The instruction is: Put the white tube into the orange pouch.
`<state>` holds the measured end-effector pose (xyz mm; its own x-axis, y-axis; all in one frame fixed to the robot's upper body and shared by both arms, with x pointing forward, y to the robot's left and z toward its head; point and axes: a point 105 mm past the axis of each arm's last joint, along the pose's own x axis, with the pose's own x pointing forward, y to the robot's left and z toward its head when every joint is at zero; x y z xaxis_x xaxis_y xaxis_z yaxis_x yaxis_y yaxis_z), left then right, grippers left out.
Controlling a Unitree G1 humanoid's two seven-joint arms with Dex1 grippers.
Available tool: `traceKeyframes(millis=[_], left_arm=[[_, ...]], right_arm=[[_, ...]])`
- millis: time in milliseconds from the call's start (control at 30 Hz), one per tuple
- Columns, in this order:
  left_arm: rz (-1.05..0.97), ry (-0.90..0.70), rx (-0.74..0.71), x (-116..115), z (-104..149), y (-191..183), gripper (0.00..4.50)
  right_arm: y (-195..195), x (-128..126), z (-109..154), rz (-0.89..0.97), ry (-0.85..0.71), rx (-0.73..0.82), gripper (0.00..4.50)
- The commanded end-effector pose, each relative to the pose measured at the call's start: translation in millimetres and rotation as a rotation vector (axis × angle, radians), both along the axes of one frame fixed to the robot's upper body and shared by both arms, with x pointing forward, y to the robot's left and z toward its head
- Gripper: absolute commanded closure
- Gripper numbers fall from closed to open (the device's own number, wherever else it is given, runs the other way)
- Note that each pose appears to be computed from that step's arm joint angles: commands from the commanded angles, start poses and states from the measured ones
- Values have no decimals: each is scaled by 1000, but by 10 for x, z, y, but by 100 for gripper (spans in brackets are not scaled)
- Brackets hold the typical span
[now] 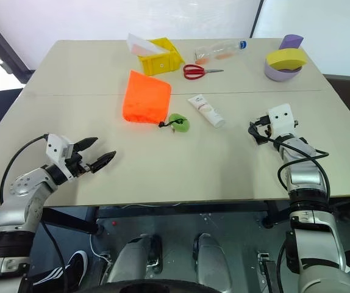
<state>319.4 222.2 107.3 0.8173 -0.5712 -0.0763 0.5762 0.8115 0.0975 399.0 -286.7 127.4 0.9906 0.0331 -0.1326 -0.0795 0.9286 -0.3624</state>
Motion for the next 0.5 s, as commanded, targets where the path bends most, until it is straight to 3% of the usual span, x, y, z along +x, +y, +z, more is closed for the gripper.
traceKeyframes(millis=[33, 500], left_arm=[[2, -56, 13, 21, 103, 6, 0], [20, -119, 48, 90, 172, 31, 0]], right_arm=[[8, -4, 220, 13, -73, -24, 4], [104, 2, 220, 68, -68, -17, 4]])
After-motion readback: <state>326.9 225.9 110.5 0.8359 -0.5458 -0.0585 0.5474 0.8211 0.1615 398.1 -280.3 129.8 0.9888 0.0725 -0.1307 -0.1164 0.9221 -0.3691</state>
